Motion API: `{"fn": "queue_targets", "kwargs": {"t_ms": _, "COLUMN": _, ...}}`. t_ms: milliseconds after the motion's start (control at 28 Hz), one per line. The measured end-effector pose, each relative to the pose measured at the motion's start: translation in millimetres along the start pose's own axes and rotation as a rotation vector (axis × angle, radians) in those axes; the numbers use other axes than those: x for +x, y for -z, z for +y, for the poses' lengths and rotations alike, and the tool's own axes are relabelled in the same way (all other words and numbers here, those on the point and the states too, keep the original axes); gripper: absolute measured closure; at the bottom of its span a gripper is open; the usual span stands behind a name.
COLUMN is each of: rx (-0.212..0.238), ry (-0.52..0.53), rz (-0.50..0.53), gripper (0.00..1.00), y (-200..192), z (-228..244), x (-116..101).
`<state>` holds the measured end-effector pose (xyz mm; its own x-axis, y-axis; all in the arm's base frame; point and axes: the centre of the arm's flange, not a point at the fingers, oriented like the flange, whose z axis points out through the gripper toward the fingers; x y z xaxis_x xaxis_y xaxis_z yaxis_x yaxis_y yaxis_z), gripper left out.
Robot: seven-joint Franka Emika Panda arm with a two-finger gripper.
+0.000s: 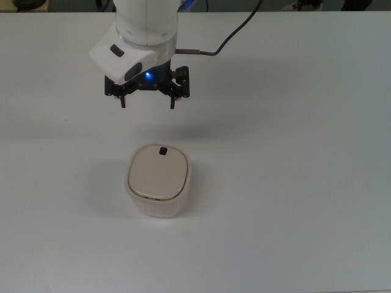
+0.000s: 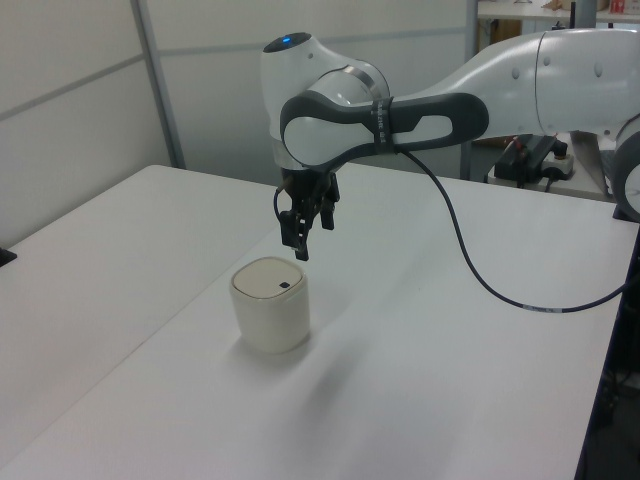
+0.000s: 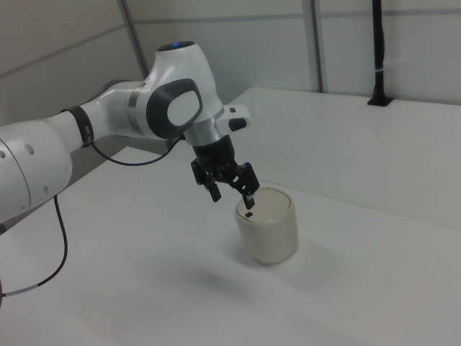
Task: Close the trash can
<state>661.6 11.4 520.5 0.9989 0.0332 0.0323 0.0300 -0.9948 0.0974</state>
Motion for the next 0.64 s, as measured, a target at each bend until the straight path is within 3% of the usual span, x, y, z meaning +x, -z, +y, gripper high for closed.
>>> {"fn": "queue_targets", "kwargs": {"t_ms": 643, "rx": 0.0, "ry": -0.003, "rz": -0.002, "gripper": 0.0, "y": -1.1, "z": 1.8, "x": -0.1}}
